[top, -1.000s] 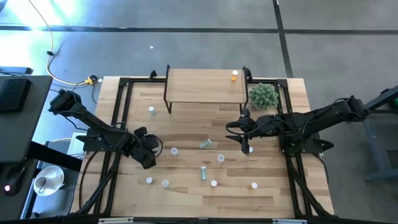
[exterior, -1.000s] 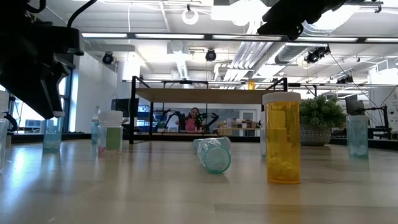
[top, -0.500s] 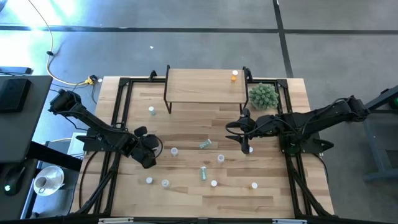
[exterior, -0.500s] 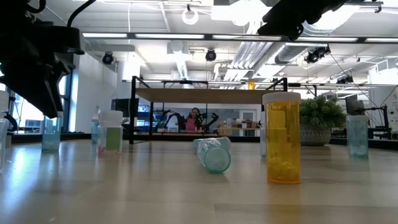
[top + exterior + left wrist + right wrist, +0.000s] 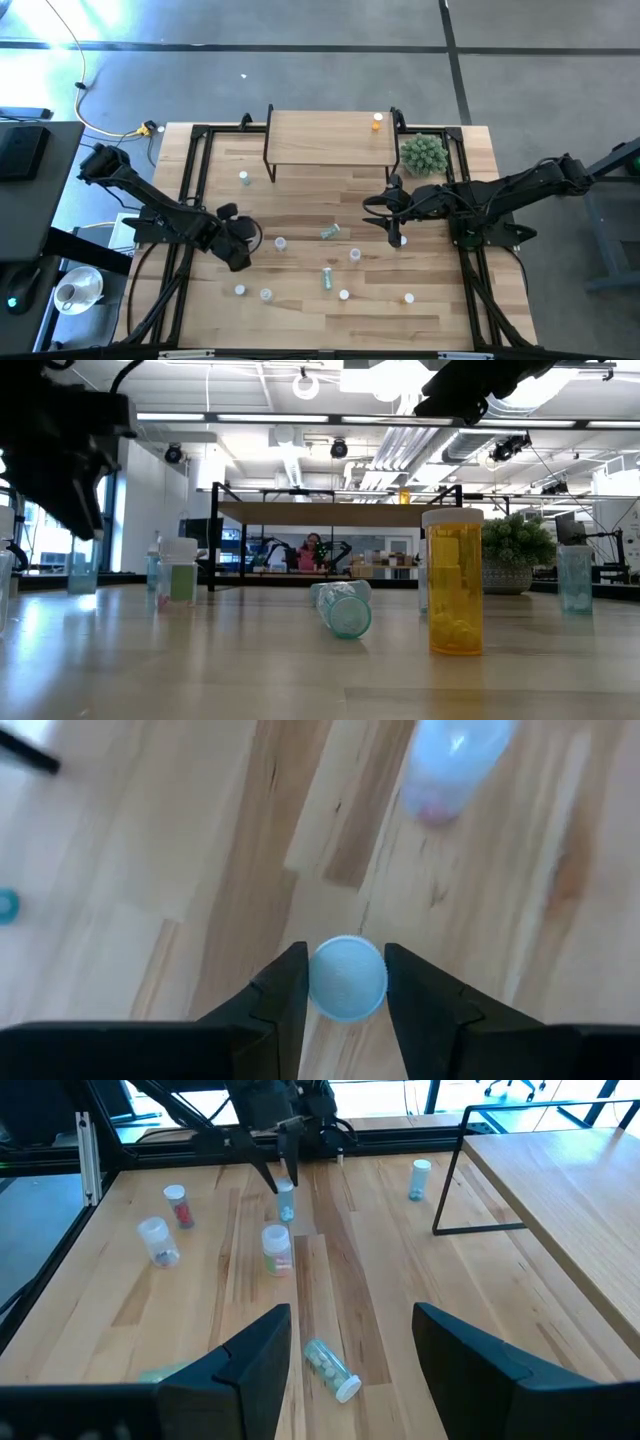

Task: Pick and place medicine bottles onto shelf by color
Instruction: Put the middle blue pill bottle on the shelf

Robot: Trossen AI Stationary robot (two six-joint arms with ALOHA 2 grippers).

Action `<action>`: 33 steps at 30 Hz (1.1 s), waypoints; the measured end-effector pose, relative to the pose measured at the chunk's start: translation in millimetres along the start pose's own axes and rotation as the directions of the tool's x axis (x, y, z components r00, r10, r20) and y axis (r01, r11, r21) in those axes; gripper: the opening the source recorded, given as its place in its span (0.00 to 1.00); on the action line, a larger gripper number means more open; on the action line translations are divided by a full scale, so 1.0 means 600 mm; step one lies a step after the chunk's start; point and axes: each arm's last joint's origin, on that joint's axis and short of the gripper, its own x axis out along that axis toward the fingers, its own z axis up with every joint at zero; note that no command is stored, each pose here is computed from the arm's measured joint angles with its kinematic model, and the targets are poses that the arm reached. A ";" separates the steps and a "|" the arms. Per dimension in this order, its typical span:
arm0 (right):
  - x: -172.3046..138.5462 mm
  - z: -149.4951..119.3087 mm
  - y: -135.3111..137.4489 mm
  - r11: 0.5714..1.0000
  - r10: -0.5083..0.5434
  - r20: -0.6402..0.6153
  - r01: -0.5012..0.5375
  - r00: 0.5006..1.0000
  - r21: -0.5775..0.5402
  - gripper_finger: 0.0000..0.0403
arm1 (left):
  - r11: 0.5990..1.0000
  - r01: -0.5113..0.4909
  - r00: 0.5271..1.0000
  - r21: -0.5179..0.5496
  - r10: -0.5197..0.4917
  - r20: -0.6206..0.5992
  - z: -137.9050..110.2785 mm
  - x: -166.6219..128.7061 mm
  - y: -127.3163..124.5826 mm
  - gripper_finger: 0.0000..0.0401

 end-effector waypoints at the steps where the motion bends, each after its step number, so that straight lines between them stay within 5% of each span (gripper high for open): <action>1: 0.000 0.000 0.000 1.000 0.000 0.000 0.000 1.000 0.000 0.50 | 1.000 0.003 1.000 0.007 -0.003 0.008 0.007 -0.004 0.000 0.28; 17: 0.000 -0.001 0.000 1.000 -0.001 -0.004 0.001 1.000 0.020 0.50 | 0.980 -0.160 0.968 0.116 0.133 0.211 0.179 -0.108 0.108 0.28; 25: 0.009 -0.006 0.000 0.999 -0.032 -0.026 0.033 0.999 0.028 0.50 | 0.957 -0.291 0.921 0.014 0.277 0.273 0.247 -0.158 0.219 0.28; 33: 0.013 -0.006 0.001 0.999 -0.032 -0.018 0.032 0.999 0.029 0.50 | 0.946 -0.315 0.899 -0.070 0.322 0.299 0.310 -0.189 0.307 0.28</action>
